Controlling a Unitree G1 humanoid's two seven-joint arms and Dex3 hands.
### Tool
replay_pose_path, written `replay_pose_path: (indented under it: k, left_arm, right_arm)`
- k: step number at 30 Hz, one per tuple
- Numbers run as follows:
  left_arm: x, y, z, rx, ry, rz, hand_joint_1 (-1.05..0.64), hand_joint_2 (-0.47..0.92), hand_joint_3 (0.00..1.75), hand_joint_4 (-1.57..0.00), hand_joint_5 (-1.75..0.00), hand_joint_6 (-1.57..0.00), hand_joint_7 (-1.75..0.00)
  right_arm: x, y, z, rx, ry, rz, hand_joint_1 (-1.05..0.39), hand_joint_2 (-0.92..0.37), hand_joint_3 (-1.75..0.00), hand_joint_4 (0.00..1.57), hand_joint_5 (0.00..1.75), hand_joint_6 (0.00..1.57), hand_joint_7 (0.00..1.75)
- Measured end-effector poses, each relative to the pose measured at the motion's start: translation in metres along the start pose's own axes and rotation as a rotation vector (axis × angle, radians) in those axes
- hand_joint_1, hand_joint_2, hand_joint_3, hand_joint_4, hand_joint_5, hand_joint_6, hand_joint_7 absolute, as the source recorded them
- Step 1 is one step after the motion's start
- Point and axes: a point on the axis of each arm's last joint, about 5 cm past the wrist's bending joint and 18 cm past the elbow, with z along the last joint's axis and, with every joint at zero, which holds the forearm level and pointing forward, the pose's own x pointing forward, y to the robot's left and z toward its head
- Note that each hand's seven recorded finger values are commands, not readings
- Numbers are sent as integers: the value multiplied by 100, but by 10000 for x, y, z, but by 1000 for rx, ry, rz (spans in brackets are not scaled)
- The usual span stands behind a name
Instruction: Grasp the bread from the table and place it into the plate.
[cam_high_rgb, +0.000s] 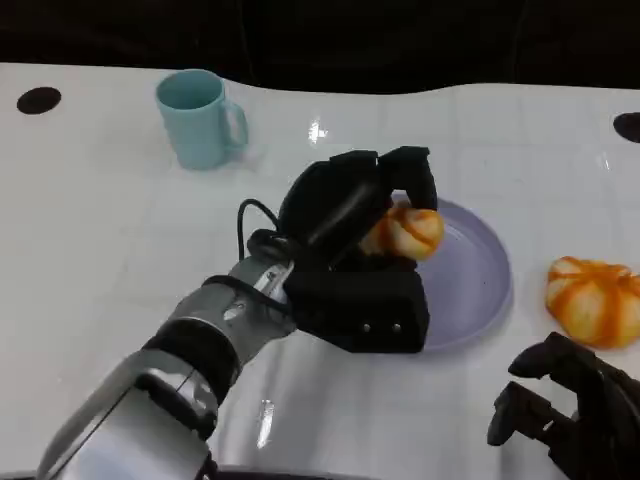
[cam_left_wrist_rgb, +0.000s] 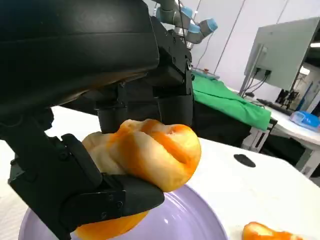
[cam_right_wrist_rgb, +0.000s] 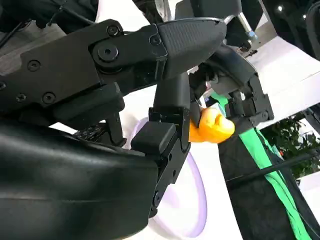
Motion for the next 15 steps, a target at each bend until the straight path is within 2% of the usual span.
replay_pose_path:
  k: [4, 5, 7, 9, 10, 12, 14, 15]
  left_arm:
    - [35, -5, 21, 33, 7, -36, -19, 55, 115, -86, -175, -69, -175]
    - [39, -4, 22, 39, 10, -44, -20, 57, 109, -80, -170, -69, -161]
    - [50, 2, 24, 48, 15, -73, -23, 69, 84, -69, -153, -64, -132]
    - [66, 18, 25, 48, 28, -139, -29, 85, 51, -54, -123, -52, -93]
    - [77, 29, 26, 47, 36, -181, -32, 89, 42, -47, -109, -47, -70]
    - [88, 42, 23, 51, 46, -250, -36, 91, 35, -37, -94, -42, -48]
    - [87, 46, 19, 55, 49, -297, -50, 92, 33, -21, -67, -31, -27]
    - [87, 49, 15, 56, 53, -317, -57, 92, 35, -15, -61, -26, -21]
  right_arm:
    - [0, 1, 1, -1, -1, 1, -54, -92, -19, 71, 156, 77, 107]
    - [0, 1, 1, 0, -1, 1, -54, -92, -20, 71, 156, 77, 108]
    - [0, 2, 1, -3, -3, 1, -54, -92, -22, 70, 158, 76, 111]
    - [0, 7, 6, -9, -10, 3, -54, -92, -23, 70, 158, 76, 112]
    - [1, 8, 8, -11, -13, 4, -54, -92, -23, 70, 159, 75, 112]
    - [1, 10, 8, -11, -13, 4, -53, -92, -24, 70, 159, 75, 112]
    - [1, 10, 7, -12, -14, 5, -53, -92, -24, 71, 159, 75, 111]
    - [1, 10, 8, -12, -14, 5, -52, -92, -24, 71, 158, 75, 111]
